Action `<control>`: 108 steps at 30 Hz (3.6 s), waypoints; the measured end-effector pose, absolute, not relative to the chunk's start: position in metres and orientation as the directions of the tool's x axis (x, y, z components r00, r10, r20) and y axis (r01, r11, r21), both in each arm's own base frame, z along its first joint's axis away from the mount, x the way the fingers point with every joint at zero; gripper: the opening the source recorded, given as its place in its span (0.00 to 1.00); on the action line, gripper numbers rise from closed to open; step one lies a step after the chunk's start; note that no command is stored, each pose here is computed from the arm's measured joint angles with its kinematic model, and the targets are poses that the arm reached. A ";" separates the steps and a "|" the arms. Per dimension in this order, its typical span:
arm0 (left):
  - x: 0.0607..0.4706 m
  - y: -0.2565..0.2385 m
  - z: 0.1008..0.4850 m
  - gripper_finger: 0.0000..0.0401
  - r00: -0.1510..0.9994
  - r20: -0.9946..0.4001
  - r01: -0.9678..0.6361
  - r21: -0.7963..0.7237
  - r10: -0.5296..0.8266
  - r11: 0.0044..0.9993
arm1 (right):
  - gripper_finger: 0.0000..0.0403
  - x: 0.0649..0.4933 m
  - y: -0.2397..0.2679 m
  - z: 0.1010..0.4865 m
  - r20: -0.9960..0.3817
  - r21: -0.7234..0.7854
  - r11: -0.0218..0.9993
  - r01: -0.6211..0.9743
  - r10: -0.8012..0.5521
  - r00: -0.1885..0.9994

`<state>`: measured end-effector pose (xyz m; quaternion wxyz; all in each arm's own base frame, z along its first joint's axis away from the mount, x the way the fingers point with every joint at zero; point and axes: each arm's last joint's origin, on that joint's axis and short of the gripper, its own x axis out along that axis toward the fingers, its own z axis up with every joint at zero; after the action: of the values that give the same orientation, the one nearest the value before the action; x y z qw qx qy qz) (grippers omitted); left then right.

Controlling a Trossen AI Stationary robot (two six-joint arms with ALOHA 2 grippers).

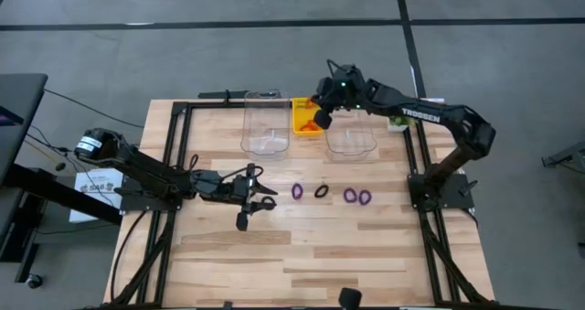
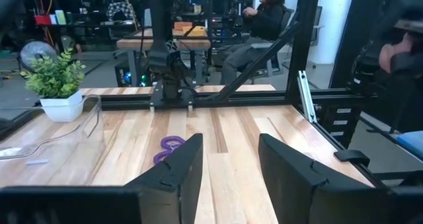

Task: Sort spring keychains
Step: Put the orange spring keychain into the yellow bin, then put the middle purple spring keychain into the right transparent bin

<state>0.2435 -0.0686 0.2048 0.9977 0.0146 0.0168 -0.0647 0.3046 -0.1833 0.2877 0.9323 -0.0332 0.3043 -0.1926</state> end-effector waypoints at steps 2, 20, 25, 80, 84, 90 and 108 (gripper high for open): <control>0.243 -0.069 0.204 0.36 0.991 -0.040 0.130 0.028 -0.129 0.991 | 0.07 0.310 -0.184 0.281 -0.570 -0.194 0.928 0.318 -0.371 0.733; 0.241 -0.068 0.201 0.35 0.991 -0.050 0.129 0.029 -0.127 0.991 | 0.22 0.327 -0.192 0.263 -0.636 -0.172 0.934 0.313 -0.348 0.689; 0.242 -0.068 0.201 0.35 0.991 -0.050 0.129 0.029 -0.127 0.991 | 0.26 0.323 -0.185 0.270 -0.641 -0.173 0.938 0.301 -0.339 0.688; 0.242 -0.068 0.200 0.35 0.991 -0.051 0.128 0.003 -0.127 0.992 | 0.17 0.221 0.058 0.172 -0.950 -0.140 0.990 -0.002 -0.134 0.282; 0.241 -0.068 0.200 0.35 0.991 -0.050 0.128 0.003 -0.127 0.992 | 0.17 0.229 0.056 0.166 -0.947 -0.146 0.989 -0.032 -0.130 0.294; 0.242 -0.068 0.200 0.35 0.991 -0.051 0.128 0.003 -0.127 0.992 | 0.17 0.233 0.053 0.153 -0.968 -0.113 0.993 -0.038 -0.101 0.228; 0.242 -0.068 0.200 0.35 0.991 -0.051 0.128 0.003 -0.127 0.992 | 0.17 0.250 0.056 0.121 -0.974 -0.138 0.988 -0.074 -0.122 0.191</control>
<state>0.2415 -0.0676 0.2004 0.9976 0.0031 0.0254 -0.0639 0.2497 0.0561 0.1215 0.7677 -0.0771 0.6360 -0.0157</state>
